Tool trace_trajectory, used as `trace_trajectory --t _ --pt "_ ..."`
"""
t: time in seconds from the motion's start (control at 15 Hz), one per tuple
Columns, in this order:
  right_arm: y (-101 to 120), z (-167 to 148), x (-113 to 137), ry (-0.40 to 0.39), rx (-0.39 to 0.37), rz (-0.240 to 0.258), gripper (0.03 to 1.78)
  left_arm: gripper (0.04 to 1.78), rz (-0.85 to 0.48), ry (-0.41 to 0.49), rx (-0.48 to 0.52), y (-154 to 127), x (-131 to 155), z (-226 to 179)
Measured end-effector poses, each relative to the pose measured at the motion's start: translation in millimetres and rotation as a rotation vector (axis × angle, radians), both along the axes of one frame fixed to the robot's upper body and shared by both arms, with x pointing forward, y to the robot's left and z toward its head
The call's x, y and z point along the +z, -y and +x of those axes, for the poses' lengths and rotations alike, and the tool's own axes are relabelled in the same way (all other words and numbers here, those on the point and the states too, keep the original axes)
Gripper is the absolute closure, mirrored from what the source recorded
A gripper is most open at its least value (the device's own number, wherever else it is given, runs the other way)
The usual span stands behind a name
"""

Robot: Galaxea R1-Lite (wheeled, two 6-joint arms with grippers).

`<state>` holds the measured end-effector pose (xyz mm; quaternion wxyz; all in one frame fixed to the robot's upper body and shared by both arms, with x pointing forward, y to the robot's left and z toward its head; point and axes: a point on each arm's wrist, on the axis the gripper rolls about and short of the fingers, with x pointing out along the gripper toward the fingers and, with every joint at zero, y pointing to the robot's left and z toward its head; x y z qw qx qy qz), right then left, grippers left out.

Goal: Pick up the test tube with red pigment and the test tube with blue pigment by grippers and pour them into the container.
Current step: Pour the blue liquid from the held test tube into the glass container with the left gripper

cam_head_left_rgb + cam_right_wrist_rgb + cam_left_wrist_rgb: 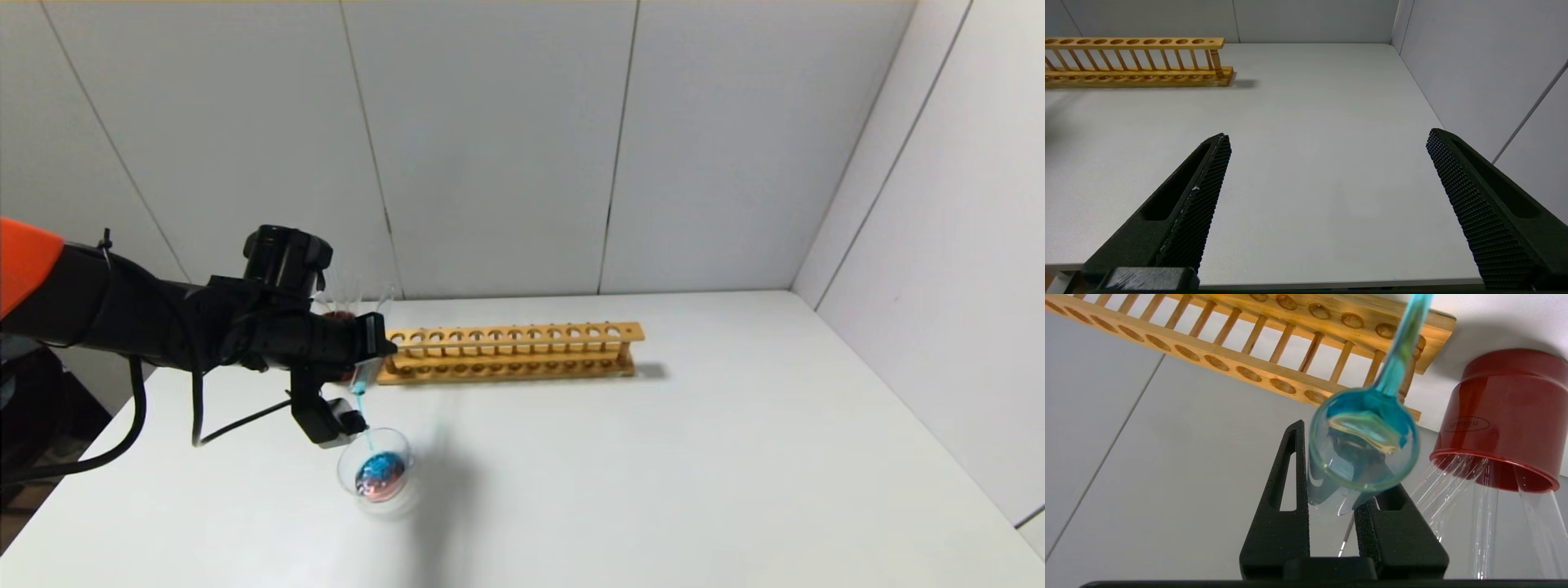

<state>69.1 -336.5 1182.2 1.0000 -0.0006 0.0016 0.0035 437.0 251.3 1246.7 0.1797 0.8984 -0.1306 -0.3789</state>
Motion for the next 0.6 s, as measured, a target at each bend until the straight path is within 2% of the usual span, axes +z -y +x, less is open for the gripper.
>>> trace_trajectory --t 0.27,0.6 --pt "0.0 0.0 0.0 0.000 0.000 0.000 0.06 1.47 0.008 0.007 0.006 0.1 3.0 -5.9" --pt "0.0 0.0 0.0 0.000 0.000 0.000 0.06 1.47 0.015 0.067 0.013 5.5 12.8 -10.1"
